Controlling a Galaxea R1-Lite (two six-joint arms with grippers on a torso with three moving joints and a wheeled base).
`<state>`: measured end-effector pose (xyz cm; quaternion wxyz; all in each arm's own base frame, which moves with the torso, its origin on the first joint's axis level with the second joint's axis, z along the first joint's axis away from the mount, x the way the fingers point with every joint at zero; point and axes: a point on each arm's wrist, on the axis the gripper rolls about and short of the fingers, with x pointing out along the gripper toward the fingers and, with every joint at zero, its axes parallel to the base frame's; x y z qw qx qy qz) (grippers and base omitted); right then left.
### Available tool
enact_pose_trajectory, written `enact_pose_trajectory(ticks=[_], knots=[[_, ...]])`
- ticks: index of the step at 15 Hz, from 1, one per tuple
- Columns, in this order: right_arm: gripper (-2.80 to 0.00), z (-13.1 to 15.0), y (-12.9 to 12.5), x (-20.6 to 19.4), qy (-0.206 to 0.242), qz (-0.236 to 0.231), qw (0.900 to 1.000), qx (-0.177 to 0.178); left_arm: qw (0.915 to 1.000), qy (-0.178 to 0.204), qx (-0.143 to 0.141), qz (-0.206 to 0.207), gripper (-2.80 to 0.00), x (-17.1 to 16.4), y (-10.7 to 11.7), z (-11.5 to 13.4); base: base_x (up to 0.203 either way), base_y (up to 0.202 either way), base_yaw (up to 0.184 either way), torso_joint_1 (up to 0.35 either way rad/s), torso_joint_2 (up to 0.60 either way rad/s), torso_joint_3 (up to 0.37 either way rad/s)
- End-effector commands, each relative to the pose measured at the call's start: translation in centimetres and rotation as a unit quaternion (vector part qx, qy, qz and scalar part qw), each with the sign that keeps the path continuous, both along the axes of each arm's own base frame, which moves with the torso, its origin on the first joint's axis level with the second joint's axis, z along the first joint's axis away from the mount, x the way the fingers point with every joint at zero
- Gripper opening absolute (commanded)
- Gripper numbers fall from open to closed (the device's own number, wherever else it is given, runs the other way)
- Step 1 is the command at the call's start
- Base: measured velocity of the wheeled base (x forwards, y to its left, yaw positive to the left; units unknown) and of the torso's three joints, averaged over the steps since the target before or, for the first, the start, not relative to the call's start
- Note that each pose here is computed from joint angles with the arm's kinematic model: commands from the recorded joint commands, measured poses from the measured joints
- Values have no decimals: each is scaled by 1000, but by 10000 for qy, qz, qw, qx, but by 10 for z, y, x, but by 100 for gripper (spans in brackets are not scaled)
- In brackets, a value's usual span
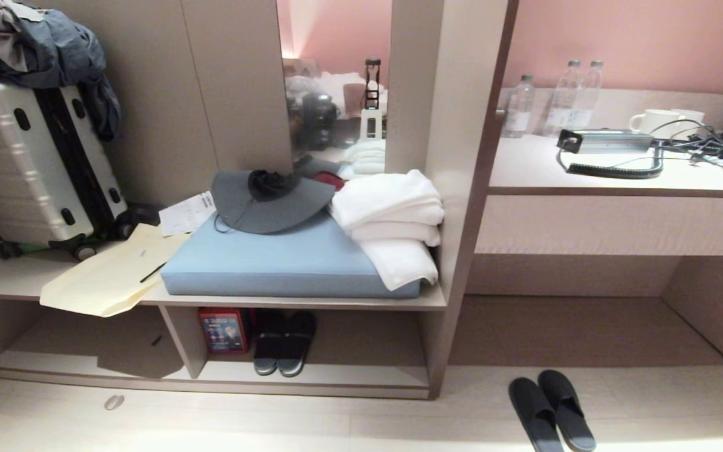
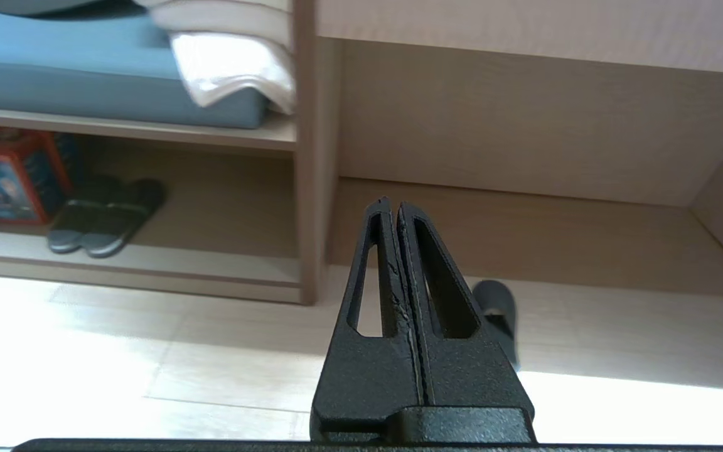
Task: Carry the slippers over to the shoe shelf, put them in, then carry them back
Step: Pick up the slippers on the floor
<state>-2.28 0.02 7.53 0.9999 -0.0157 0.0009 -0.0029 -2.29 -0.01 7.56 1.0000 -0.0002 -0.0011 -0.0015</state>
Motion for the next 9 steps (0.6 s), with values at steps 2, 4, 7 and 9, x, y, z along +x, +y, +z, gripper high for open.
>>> enact_pose_trajectory(ticks=[2, 4, 7, 9], knots=[[-280, 0, 0, 0, -1, -2, 10000, -4, 10000, 3, -6, 0, -280, 0, 0, 0, 0, -196, 1, 3, 0, 3], [-280, 0, 0, 0, -4, -2, 10000, -4, 10000, 3, -4, 0, -280, 0, 0, 0, 0, -193, 2, 1, 1, 6], [-280, 0, 0, 0, -8, 5, 10000, -4, 10000, 3, -6, 0, -280, 0, 0, 0, 0, -196, 2, 4, 5, 2], [-280, 0, 0, 0, -1, 3, 10000, -4, 10000, 3, 1, 0, -280, 0, 0, 0, 0, -196, 1, 1, 3, 3]])
